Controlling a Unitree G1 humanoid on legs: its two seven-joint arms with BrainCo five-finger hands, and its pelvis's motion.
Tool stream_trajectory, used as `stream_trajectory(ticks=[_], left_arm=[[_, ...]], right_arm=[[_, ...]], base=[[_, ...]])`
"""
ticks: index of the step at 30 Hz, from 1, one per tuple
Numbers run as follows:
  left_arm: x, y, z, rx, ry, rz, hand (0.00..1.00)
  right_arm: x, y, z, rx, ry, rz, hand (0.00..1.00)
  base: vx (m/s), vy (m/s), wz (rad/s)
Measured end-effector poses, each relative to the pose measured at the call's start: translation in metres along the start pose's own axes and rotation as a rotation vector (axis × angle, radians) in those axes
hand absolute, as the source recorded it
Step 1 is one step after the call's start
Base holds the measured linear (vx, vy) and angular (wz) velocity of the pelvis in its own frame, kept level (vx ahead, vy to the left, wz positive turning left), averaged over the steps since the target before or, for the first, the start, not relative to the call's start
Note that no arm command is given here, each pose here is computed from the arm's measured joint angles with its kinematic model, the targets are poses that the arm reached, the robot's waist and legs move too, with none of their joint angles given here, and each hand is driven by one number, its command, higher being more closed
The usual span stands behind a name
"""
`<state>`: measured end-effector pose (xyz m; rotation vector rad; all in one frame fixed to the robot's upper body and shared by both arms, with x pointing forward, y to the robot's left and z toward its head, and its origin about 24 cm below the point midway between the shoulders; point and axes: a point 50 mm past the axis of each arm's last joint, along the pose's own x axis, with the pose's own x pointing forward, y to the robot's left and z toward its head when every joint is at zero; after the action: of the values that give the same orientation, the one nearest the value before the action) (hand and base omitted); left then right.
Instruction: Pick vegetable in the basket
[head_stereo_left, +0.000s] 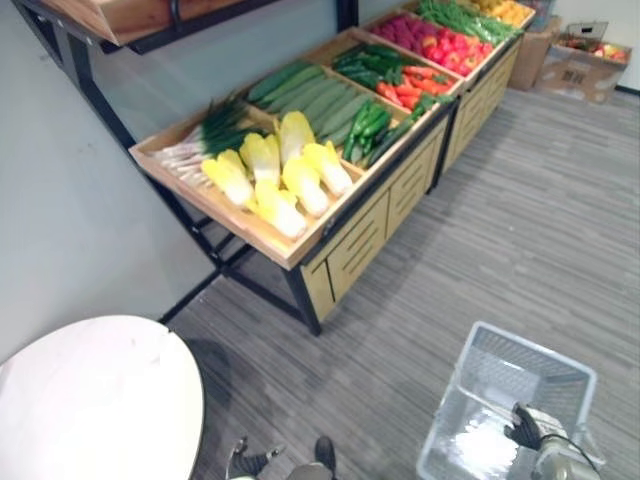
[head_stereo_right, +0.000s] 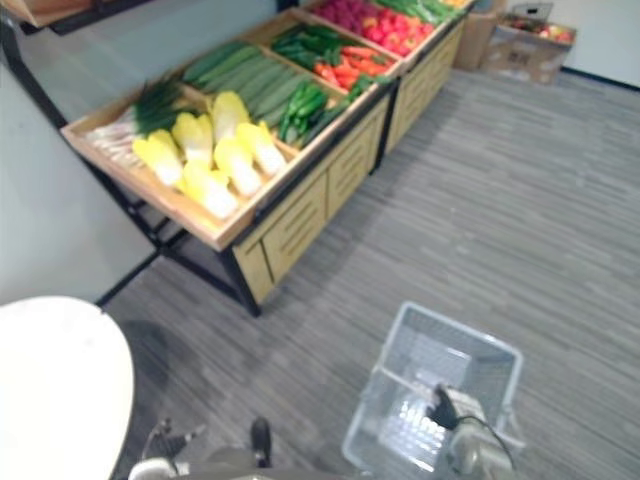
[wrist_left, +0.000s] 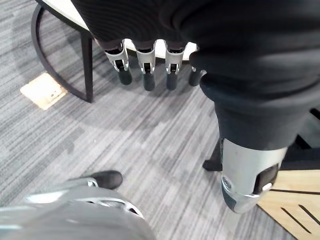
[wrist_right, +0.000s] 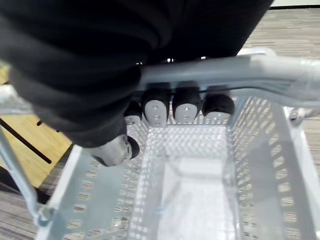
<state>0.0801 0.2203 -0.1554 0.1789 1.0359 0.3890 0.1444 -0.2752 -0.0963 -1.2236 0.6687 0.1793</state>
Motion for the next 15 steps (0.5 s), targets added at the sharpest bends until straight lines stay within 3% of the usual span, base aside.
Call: stream_trajectory(ticks=[7,15], left_arm=[[0.001,0.015,-0.005,0.079,0.009,0.011,0.00],[0.001,0.003,0.002,0.042,-0.008,-0.004,0.00]], right_arm=[[-0.002,0.015,0.016,0.030,-0.033,0.038,1.00],[0.003,-0.001,0.005,0.054,0.020,-0.015,1.00]], base=[[0.03,0.077,0.35],[0.18,-0.212,0.26]])
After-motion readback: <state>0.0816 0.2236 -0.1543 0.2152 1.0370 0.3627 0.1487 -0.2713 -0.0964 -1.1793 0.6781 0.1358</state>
